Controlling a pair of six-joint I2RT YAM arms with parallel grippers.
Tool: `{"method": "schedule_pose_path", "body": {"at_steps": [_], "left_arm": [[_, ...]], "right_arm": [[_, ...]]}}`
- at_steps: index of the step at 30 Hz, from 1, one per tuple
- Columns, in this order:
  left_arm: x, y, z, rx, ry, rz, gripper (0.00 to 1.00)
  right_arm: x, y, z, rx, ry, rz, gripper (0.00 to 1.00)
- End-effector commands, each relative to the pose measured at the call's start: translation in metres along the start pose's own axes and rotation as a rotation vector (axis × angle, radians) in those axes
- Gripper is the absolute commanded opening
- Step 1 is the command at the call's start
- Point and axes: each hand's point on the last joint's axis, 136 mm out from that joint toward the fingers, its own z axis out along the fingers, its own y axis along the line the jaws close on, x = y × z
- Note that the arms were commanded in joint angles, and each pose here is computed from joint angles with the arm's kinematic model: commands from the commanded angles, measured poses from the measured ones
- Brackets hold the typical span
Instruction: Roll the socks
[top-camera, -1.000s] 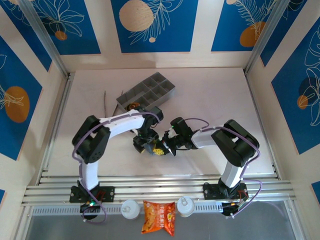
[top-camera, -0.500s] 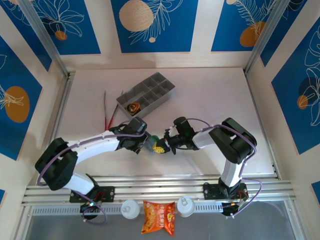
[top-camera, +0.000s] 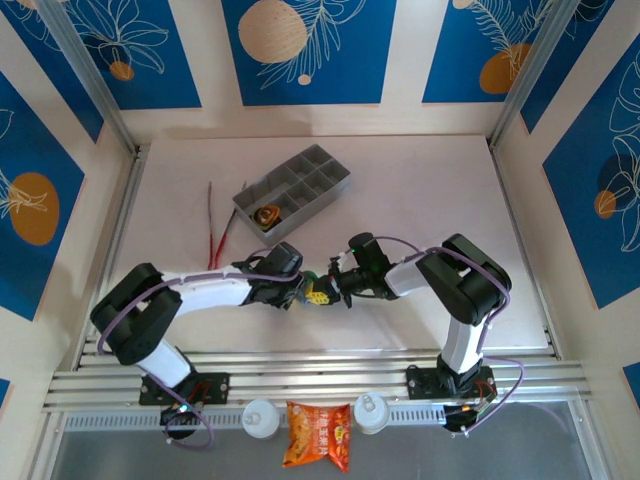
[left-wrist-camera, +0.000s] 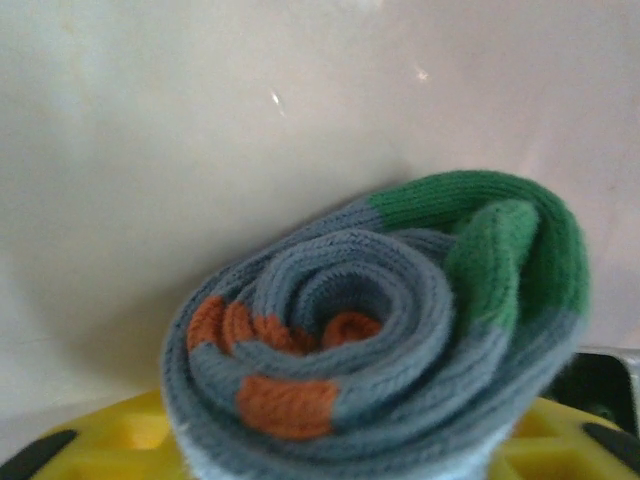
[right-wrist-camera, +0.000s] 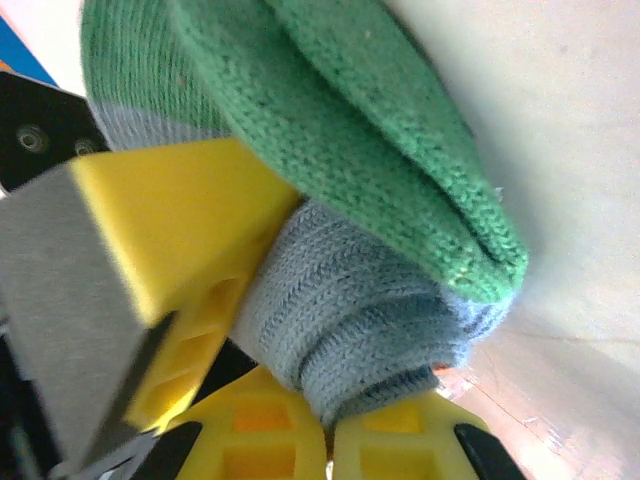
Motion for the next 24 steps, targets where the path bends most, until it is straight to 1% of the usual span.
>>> {"method": "schedule_pose_path", "body": {"at_steps": [1,3,4,5,6,8,11,12,14,15,16,18,20,24], "left_arm": [[0.017,0.050,0.025,-0.171,0.056,0.031,0.33],[0.016,0.070,0.023,-0.240,0.058,0.026,0.11],[0.015,0.081,0.018,-0.285,0.052,0.020,0.05],[0.013,0.091,0.013,-0.324,0.048,0.012,0.02],[0.012,0.101,0.006,-0.365,0.043,0.009,0.00],[0.010,0.121,-0.012,-0.456,0.035,-0.006,0.00],[0.012,0.146,-0.038,-0.581,0.039,-0.047,0.00],[0.013,0.150,-0.041,-0.603,0.041,-0.060,0.00],[0.014,0.152,-0.040,-0.621,0.043,-0.082,0.00],[0.015,0.151,-0.038,-0.628,0.043,-0.095,0.00],[0.015,0.149,-0.036,-0.639,0.042,-0.104,0.00],[0.016,0.144,-0.035,-0.680,0.038,-0.122,0.00],[0.016,0.139,-0.038,-0.734,0.026,-0.131,0.00],[0.017,0.127,-0.043,-0.815,0.016,-0.144,0.00]], "right_arm": [[0.004,-0.142,-0.014,0.406,-0.106,0.566,0.00],[0.002,-0.139,-0.017,0.468,-0.096,0.502,0.00],[0.000,-0.135,-0.017,0.489,-0.092,0.460,0.00],[-0.002,-0.130,-0.018,0.519,-0.079,0.403,0.00],[-0.006,-0.123,-0.017,0.542,-0.064,0.329,0.00],[-0.009,-0.109,-0.011,0.572,-0.014,0.216,0.00],[-0.006,-0.086,0.002,0.571,0.069,0.071,0.00],[-0.003,-0.080,0.005,0.569,0.086,0.032,0.03],[0.003,-0.067,0.008,0.540,0.100,-0.028,0.14],[0.007,-0.061,0.008,0.526,0.094,-0.053,0.21],[0.010,-0.055,0.007,0.510,0.088,-0.075,0.25],[0.016,-0.037,0.003,0.464,0.064,-0.132,0.31],[0.022,-0.022,-0.002,0.420,0.037,-0.183,0.35],[0.031,0.006,-0.016,0.327,-0.039,-0.267,0.38]]}}
